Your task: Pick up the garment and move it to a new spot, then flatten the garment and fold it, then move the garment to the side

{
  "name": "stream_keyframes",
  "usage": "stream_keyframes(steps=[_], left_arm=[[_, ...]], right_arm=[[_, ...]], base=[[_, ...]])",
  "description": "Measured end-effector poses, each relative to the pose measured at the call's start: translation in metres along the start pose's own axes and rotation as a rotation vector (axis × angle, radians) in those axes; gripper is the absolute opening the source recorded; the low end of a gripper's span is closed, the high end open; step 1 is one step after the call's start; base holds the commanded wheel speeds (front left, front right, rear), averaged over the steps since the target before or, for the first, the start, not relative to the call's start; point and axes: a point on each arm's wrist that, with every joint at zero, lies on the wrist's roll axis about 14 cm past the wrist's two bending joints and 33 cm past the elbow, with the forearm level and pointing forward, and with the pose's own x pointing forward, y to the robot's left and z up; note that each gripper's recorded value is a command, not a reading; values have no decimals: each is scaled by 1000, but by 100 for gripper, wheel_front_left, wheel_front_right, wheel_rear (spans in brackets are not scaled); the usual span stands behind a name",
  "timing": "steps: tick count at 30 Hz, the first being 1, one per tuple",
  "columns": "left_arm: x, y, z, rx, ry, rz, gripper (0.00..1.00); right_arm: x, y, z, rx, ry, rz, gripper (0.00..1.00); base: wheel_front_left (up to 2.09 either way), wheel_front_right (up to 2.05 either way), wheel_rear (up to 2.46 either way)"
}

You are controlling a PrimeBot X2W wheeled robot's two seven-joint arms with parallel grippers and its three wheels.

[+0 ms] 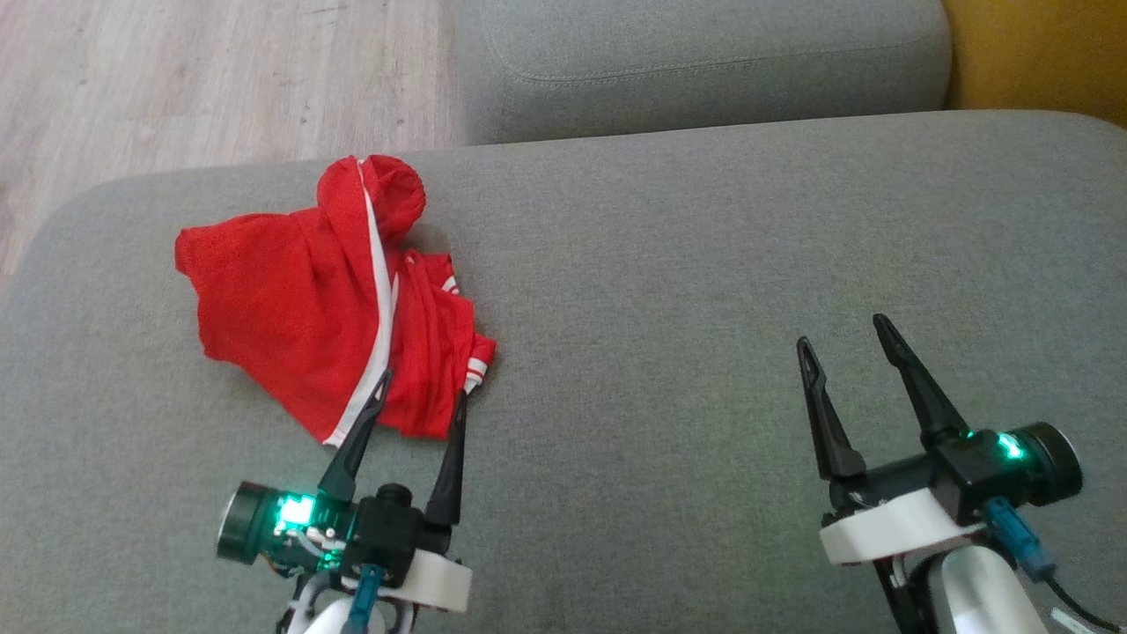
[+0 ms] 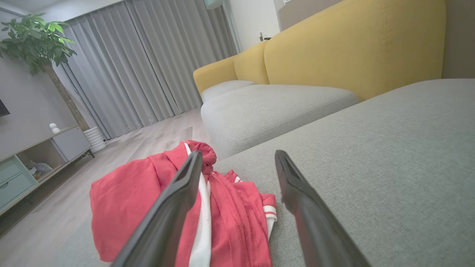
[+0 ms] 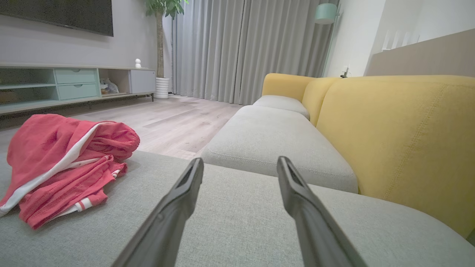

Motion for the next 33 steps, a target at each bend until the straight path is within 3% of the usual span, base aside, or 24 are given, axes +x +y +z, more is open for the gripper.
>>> stream_keyframes(steps=[4,11,17,24,33], left_arm=[[0,0,5,14,-22,6,100],[3,16,22,-85,-74,80,100],[-3,21,9,-300,-22,120,100],[-7,20,-4,-359,8,91,100],[-8,23,-10,-339,18,92,100]], right_arm=[[1,-2,4,23,-21,-7,100],[1,-8,8,85,-49,-33,100],[-5,-14,-13,213,4,-75,100],[-11,-13,-34,276,68,-95,100],[-10,-12,-34,291,66,-93,100]], base=[[0,0,0],[0,0,0],[0,0,0],[0,0,0],[0,0,0]])
